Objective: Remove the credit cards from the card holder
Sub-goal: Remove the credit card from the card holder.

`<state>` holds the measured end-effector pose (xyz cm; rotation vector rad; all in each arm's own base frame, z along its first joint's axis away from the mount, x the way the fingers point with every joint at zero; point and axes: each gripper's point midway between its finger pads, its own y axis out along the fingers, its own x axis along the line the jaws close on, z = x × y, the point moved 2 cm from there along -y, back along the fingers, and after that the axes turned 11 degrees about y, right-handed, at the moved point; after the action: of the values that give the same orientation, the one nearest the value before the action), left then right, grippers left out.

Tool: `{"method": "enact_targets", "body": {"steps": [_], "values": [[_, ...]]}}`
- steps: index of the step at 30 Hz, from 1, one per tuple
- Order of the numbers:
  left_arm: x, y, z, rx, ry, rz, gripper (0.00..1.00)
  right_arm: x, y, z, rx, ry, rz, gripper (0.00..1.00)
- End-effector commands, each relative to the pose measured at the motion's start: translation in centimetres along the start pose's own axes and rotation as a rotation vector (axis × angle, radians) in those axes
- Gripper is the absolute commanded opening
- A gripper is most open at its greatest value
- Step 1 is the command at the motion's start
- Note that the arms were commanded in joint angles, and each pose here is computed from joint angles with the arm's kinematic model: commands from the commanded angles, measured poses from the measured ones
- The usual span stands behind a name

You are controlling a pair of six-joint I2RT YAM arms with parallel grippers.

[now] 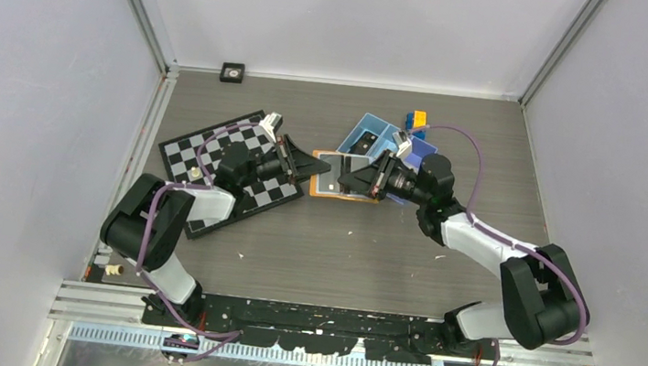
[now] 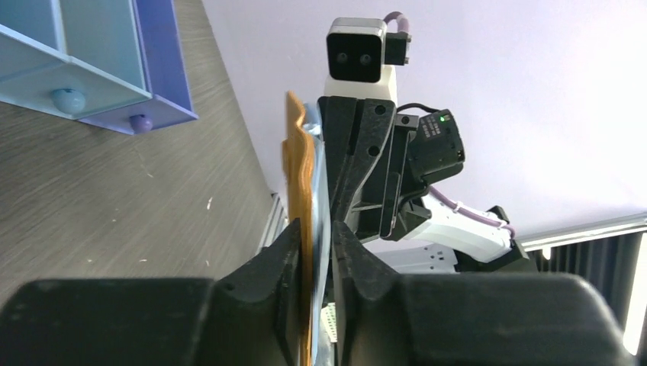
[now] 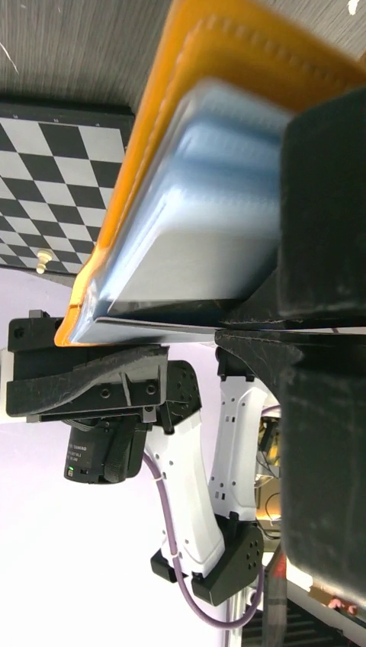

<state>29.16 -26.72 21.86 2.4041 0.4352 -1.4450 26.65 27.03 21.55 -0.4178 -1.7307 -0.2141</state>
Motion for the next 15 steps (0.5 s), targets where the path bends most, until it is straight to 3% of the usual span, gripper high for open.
{"method": "enact_targets", "body": {"steps": [1, 7, 15], "values": [[-2.4, 0.0, 0.2, 0.016, 0.063, 0.101, 0.26, 2.4, -0.1, -0.1, -0.001, -0.039, -0.101, 0.01], [-2.2, -0.4, -0.2, -0.009, 0.062, 0.096, 0.28, 0.9, -1.0, -1.8, -0.073, 0.013, -0.063, 0.0], [-1.9, -0.9, -0.6, -0.031, 0.059, 0.091, 0.01, 0.0, -1.6, -3.0, -0.11, 0.058, -0.058, 0.01]]}}
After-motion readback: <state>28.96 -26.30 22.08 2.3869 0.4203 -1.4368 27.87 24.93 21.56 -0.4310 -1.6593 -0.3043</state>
